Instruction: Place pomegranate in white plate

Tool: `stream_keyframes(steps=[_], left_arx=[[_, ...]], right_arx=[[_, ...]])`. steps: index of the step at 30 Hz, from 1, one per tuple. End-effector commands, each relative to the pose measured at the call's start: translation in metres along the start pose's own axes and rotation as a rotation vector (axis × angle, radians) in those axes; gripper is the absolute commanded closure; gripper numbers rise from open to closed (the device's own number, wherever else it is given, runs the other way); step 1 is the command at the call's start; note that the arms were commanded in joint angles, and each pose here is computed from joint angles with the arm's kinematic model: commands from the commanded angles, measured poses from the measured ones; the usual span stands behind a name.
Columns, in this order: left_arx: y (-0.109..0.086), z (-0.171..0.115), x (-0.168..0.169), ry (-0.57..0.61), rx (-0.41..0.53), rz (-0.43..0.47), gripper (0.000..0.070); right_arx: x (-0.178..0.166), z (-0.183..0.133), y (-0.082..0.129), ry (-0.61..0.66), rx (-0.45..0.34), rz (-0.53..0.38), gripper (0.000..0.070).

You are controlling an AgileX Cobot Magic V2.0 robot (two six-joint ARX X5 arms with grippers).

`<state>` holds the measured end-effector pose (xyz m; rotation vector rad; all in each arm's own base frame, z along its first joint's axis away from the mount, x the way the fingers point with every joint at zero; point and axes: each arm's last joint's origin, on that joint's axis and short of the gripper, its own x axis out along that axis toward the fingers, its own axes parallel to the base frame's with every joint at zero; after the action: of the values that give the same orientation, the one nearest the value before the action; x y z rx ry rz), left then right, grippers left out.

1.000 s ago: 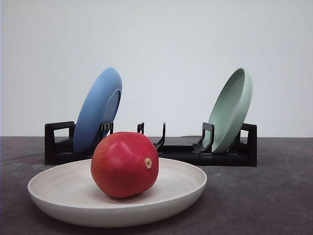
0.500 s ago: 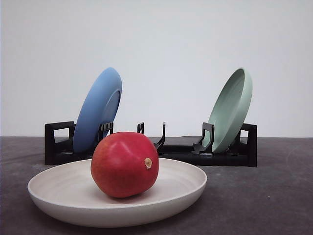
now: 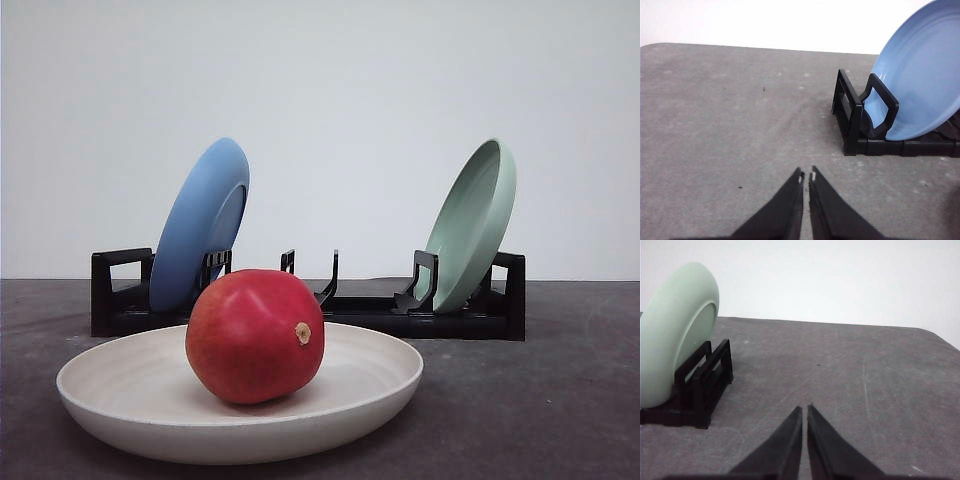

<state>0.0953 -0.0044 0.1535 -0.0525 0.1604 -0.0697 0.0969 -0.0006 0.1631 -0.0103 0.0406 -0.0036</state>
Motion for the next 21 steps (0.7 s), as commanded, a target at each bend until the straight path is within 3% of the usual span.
stream_keyframes(steps=[1,21], left_arx=[[0.0001,-0.0017,0.0009,-0.004,0.007,0.000,0.0700],[0.0001,-0.0017,0.0009,-0.004,0.007,0.000,0.0700]], right_arx=[[0.0003,-0.0006,-0.0001,-0.003,0.011,-0.004,0.0688],[0.0003,-0.0006,-0.0001,-0.003,0.011,-0.004,0.0688]])
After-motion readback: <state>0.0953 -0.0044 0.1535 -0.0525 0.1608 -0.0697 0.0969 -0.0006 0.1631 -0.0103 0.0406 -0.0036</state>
